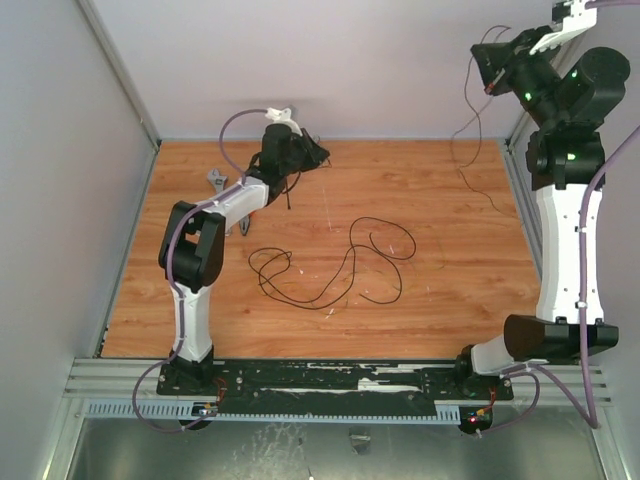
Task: Zip-tie the wires
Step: Untie the cable at the center of the board.
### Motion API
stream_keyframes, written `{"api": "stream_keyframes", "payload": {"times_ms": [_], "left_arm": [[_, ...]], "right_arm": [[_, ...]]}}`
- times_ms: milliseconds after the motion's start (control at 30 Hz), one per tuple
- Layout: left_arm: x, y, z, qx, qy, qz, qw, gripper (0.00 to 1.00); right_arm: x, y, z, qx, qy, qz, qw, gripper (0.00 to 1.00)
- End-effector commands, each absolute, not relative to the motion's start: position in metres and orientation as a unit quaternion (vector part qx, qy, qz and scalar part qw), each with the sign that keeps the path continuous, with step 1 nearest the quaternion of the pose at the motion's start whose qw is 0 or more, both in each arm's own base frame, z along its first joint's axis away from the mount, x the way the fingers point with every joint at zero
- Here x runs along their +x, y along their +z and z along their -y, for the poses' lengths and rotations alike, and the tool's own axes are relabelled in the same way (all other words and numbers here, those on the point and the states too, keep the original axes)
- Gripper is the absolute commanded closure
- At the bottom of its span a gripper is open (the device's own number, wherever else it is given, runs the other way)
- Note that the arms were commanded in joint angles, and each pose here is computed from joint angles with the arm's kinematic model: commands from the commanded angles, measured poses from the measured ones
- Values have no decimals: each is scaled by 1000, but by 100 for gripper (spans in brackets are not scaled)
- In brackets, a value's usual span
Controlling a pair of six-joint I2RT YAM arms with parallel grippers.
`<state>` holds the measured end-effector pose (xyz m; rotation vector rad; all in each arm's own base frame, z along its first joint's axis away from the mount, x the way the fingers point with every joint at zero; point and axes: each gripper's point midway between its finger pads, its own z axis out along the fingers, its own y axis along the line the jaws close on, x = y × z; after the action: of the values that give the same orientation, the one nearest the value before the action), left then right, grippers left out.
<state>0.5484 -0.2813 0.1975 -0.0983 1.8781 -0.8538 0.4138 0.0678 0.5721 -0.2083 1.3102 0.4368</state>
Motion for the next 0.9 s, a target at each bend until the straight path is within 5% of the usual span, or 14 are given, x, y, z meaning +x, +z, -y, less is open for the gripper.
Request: {"api": "stream_keyframes", "payload": {"times_ms": [0,133,200,533,867], "left_arm": [[535,161,286,-22,-343,-809,477,97],[535,136,281,-18,-308,-834,457,48],[537,134,272,-9,-273,-845,460,36],[515,156,228,8,-195,-878,437,2],[471,220,173,-19,-246,-848,469,2]], "right_arm": [[378,585,-99,-168,266,-570,759,100],[361,590,-116,-204,317,-548,747,100],[357,591,-122,-214,334,-543,740,100],[358,582,-154,-242,404,-541,697,100],[351,585,-219,-294,466,-527,647,100]]}}
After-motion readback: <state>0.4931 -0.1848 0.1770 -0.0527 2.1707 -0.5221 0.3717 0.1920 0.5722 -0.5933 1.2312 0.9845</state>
